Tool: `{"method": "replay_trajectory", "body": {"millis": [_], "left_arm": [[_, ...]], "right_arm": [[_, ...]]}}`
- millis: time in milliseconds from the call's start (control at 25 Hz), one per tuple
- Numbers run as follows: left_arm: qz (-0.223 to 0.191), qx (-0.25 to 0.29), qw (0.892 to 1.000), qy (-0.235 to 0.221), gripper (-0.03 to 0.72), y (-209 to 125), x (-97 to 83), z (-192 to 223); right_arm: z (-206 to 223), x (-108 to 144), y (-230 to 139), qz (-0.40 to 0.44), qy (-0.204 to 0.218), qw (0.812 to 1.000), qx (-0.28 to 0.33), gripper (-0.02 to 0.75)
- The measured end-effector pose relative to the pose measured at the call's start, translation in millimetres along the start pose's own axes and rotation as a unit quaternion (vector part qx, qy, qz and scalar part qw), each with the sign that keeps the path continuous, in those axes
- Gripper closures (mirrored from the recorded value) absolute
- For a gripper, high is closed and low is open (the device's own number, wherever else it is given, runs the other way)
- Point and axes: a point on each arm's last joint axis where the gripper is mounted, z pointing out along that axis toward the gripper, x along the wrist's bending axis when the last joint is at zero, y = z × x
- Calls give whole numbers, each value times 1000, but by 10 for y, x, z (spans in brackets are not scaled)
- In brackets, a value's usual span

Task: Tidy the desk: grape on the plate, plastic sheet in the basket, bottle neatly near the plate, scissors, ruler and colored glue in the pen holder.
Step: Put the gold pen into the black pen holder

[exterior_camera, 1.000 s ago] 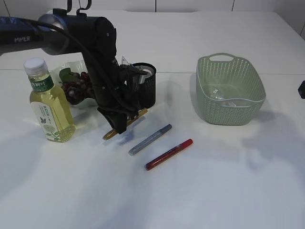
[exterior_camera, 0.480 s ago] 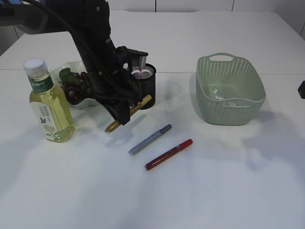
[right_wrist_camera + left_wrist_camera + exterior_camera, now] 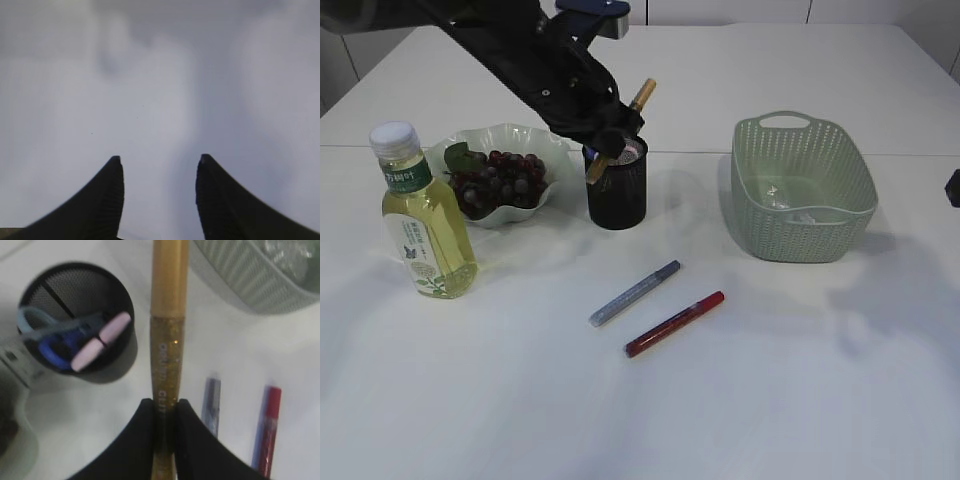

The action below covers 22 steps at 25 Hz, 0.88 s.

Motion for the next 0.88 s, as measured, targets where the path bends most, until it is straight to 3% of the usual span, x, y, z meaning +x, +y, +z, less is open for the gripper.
{"method": "replay_trajectory", "body": {"millis": [240,560,680,880], "left_arm": [[-38,-104,994,26,620,171,135,-24],[-52,-213,974,56,620,176,225,92],[-58,-253,963,71,620,79,261,193],[-67,-343,932,102,620,-74,327,281]], "right_arm": [[0,0,0,0,0,1000,0,360],[0,0,0,0,0,1000,0,360],[0,0,0,0,0,1000,0,360],[0,0,0,0,0,1000,0,360]]}}
